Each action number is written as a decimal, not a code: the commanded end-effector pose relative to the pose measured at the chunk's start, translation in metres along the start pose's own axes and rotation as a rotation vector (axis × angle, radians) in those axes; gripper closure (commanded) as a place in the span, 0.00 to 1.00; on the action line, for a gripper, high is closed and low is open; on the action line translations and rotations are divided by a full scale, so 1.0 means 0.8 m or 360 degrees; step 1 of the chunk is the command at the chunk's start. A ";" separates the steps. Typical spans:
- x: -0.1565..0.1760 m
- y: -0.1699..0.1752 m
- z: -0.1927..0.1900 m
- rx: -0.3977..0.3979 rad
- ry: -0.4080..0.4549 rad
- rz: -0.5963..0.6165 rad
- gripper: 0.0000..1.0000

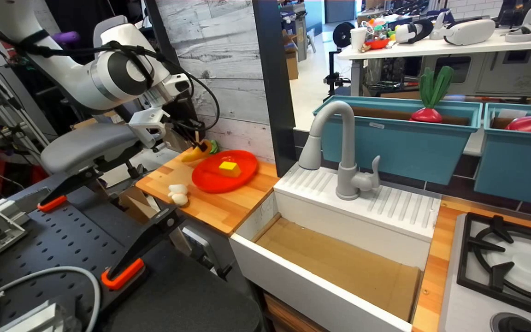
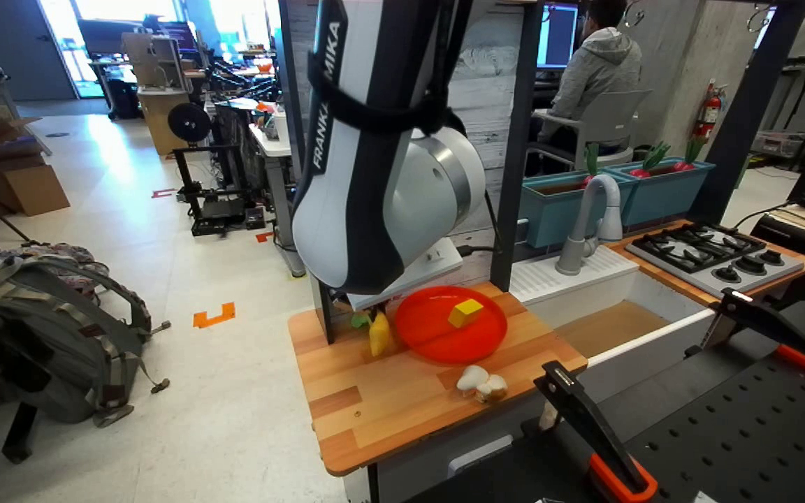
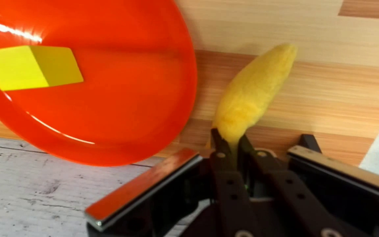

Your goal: Move the carrot to the right

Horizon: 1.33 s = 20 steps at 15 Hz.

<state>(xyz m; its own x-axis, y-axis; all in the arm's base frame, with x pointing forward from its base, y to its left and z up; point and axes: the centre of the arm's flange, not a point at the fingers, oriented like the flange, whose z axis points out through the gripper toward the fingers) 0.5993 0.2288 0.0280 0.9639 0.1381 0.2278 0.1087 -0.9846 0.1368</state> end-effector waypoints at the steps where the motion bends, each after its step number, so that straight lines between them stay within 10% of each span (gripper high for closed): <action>1: -0.018 0.018 -0.059 0.0035 -0.0036 0.0040 0.98; 11: -0.072 0.158 -0.124 0.0039 -0.0148 0.0320 0.98; 20: -0.113 0.296 -0.085 0.0080 -0.0224 0.0649 0.98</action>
<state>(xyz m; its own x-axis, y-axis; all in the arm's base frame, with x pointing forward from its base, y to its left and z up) 0.5270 0.0103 0.1118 0.9595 -0.2480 0.1335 -0.2578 -0.9642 0.0616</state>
